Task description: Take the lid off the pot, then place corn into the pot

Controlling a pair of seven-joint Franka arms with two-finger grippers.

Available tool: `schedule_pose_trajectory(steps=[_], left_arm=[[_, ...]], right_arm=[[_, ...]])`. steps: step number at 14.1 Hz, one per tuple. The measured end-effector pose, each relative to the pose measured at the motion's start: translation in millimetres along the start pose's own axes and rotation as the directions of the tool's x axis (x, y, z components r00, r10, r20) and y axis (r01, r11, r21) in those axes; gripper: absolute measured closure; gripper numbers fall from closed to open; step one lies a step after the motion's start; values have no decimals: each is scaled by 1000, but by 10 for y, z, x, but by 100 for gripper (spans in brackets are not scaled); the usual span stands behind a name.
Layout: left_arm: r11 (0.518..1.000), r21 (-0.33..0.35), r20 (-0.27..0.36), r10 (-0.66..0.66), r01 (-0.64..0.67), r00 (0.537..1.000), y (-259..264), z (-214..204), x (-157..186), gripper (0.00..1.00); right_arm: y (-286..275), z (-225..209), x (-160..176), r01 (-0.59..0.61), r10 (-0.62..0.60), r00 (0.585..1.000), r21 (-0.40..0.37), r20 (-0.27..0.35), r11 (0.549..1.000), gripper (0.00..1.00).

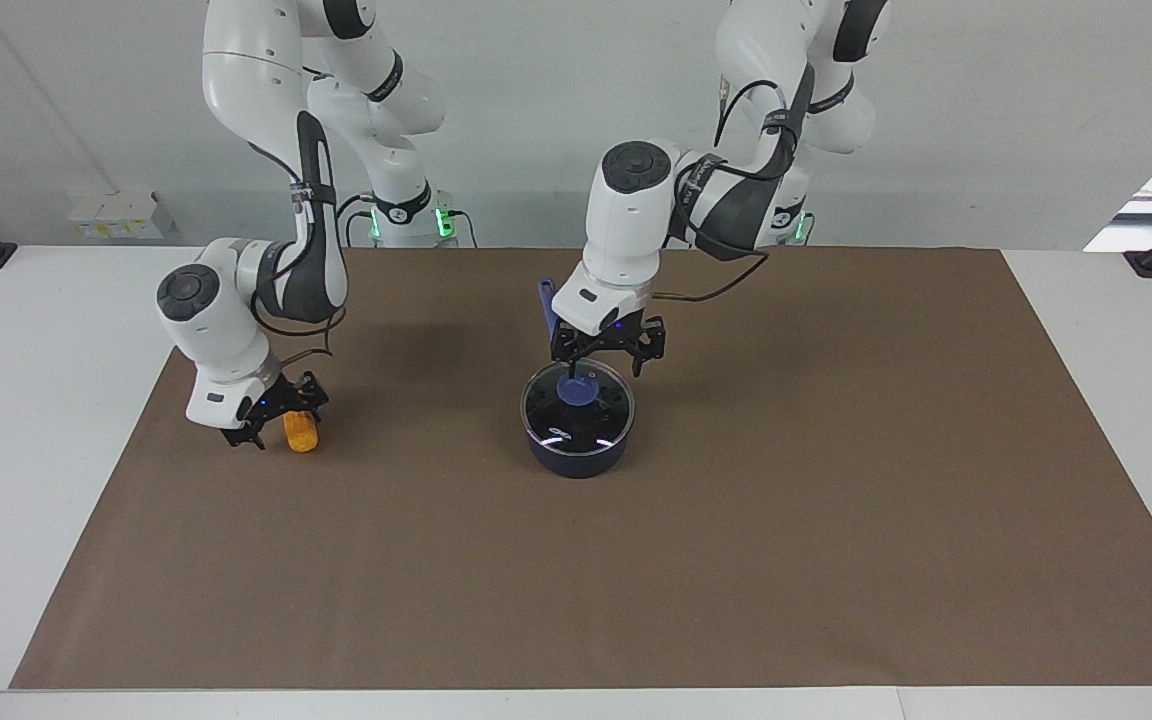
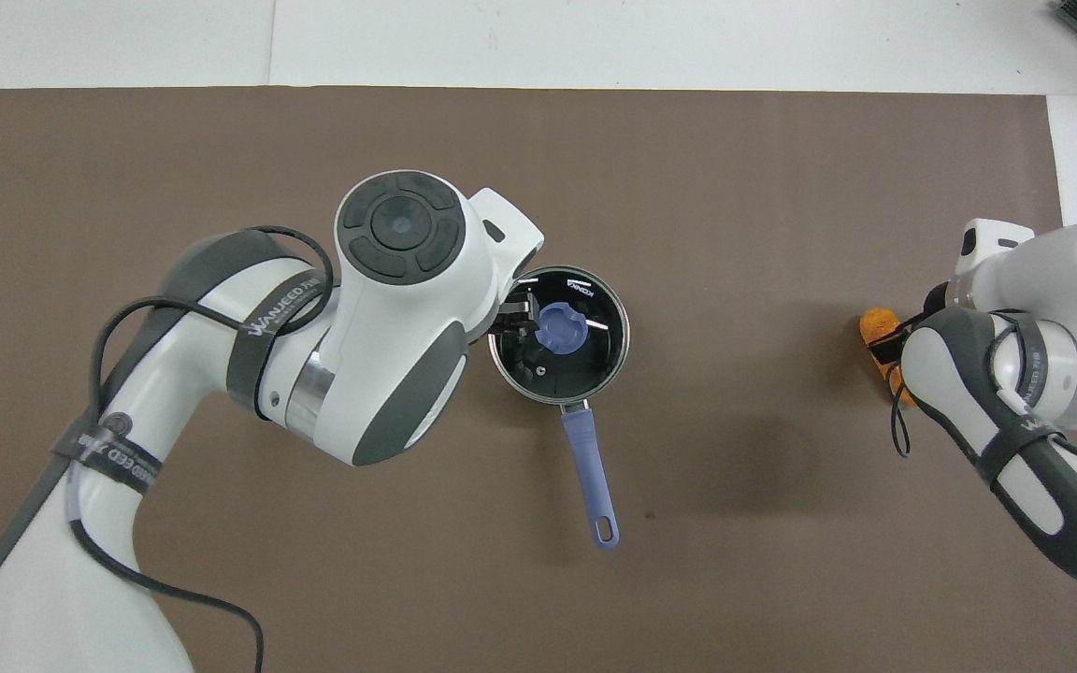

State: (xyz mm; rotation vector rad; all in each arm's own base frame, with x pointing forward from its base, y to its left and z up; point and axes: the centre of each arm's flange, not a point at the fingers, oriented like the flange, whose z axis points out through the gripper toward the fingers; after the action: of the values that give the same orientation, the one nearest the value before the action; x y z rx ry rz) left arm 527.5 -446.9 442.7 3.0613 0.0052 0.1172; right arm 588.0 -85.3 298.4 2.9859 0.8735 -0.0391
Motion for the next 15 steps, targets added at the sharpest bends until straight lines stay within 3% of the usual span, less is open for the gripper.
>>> schedule_pose_trajectory(steps=[4, 8, 12, 14, 15], left_arm=[[999, 34, 13, 39, -40, 999, 320, 475, -8, 0], [994, 93, 16, 59, -60, 998, 327, 520, 12, 0], [992, 109, 28, 64, -66, 998, 339, 486, -13, 0], [991, 113, 33, 67, -70, 997, 354, 490, -36, 4], [991, 113, 32, 68, -72, 997, 362, 488, -42, 16]], right_arm=[[-10, 25, -14, -7, 7, 1000, 4, 4, 1000, 63], [21, -95, 56, -8, 8, 1000, -9, -12, 1000, 63], [107, -561, 149, -19, 19, 999, -14, -29, 1000, 63], [106, -749, 132, -23, 23, 999, -15, -38, 1000, 63], [103, -814, 123, -24, 23, 999, -18, -44, 1000, 63]])
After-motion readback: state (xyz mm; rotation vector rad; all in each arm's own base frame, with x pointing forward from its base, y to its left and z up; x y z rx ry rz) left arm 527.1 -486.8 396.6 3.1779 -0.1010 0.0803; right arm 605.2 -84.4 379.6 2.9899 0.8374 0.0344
